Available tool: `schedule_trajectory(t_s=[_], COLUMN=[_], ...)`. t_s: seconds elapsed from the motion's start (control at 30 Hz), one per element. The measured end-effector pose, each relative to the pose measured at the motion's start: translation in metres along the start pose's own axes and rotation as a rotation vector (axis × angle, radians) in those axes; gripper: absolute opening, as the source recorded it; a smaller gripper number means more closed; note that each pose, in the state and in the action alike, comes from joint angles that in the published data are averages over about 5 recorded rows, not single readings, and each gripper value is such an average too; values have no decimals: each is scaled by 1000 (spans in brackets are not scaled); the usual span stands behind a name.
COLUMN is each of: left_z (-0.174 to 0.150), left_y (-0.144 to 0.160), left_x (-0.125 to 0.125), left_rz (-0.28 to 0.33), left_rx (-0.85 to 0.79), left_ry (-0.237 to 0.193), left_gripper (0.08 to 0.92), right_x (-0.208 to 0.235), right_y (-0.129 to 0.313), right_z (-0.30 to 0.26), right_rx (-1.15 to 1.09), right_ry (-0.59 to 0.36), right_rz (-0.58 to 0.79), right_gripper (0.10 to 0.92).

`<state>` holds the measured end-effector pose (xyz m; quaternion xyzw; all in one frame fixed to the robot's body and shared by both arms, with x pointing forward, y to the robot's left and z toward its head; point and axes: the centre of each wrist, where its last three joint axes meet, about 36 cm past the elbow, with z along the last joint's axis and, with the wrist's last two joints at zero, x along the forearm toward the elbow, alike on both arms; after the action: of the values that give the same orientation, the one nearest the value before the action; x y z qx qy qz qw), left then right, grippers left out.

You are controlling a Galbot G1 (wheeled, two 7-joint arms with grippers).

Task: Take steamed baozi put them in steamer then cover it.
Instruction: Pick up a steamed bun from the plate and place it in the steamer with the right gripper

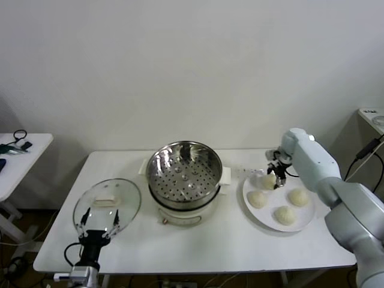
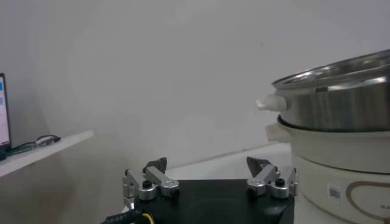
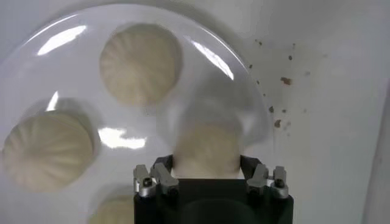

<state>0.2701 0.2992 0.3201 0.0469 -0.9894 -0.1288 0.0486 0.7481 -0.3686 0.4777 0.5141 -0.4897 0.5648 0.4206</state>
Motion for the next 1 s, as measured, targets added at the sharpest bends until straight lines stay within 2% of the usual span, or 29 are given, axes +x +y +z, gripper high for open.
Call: schedule_trajectory(t_s=[0.2,0.5,0.77,1.0], left_z=[0,-1,0,1], left_y=[1,0,-3,-5], left_x=[3,6,8,10], left_rz=[-2,3,12,17], left_rx=[-2,-4,-1,-4], left_ry=[3,3,7,9], left_gripper=[823,823,823,823], right_x=[44,144,224,245], right_y=[-14,-48,-62,-56], right_z=[-10,-71,-160,-249], right_rx=[95,374,679,953], right_ry=[-16,-26,-5,21], right_rz=[38,119,180,184], right_gripper=[712,712,715,712])
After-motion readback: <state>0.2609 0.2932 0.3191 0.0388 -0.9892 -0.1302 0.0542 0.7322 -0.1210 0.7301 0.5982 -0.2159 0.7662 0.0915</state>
